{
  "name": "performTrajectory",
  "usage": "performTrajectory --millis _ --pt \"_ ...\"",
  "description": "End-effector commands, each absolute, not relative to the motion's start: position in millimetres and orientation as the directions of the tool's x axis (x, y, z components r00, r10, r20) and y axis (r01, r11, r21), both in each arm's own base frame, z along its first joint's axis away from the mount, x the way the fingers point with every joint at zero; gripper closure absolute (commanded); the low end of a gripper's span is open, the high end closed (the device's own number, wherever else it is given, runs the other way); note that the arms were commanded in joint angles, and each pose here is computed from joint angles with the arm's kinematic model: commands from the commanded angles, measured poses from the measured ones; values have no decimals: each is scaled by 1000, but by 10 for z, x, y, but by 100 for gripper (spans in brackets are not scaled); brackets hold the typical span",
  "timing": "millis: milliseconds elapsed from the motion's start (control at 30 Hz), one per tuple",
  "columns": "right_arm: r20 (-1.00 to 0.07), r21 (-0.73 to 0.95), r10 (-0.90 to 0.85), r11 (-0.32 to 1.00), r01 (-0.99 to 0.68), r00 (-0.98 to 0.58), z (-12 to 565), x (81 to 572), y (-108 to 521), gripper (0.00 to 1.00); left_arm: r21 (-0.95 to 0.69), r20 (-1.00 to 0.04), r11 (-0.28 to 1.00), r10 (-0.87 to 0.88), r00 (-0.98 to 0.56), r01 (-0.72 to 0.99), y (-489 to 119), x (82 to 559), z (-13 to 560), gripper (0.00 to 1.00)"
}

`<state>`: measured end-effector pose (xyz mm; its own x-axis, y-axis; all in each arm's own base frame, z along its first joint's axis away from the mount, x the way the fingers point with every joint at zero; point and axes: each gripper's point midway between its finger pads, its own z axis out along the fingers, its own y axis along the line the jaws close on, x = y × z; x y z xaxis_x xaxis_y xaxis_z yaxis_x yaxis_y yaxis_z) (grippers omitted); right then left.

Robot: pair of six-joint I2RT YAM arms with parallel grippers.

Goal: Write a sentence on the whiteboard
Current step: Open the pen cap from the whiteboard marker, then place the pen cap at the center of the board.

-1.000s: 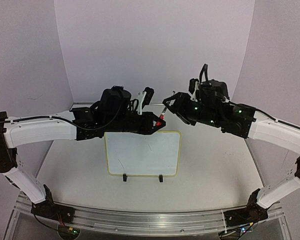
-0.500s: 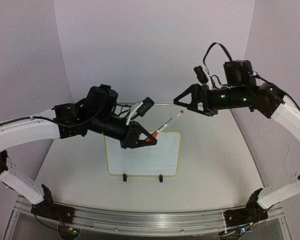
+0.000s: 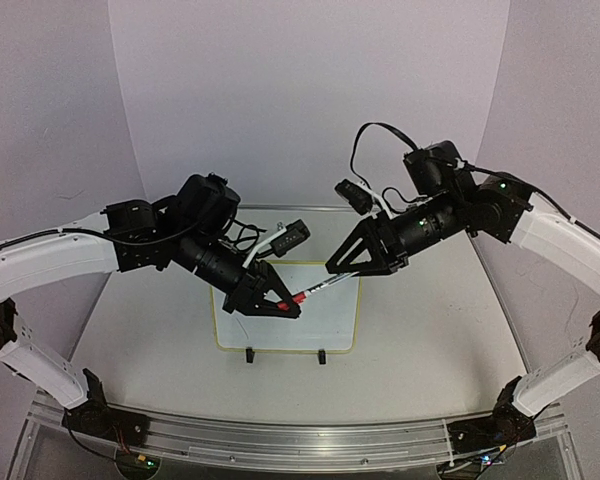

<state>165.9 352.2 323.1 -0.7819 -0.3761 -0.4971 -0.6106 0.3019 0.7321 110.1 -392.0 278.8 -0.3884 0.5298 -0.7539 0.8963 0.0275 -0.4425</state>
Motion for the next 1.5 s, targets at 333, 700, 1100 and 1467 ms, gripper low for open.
performTrajectory --millis 333,700,1100,1467 --pt "-504 748 -445 203 -632 -740 3170 1450 3577 68 -421 -787 -51 518 -337 905 -3963 1046 3000 100" --pt "-554 730 -462 131 -671 -692 3181 1368 3560 100 -416 -790 -76 524 -318 906 -3919 992 2987 100" --pt "-607 742 -372 50 -668 -702 3422 1561 3088 100 -392 -798 -98 532 -285 915 -3702 891 2966 100" --pt "-642 706 -298 128 -696 -706 3594 1604 2757 100 -386 -772 21 541 -335 922 -3461 1059 2805 100"
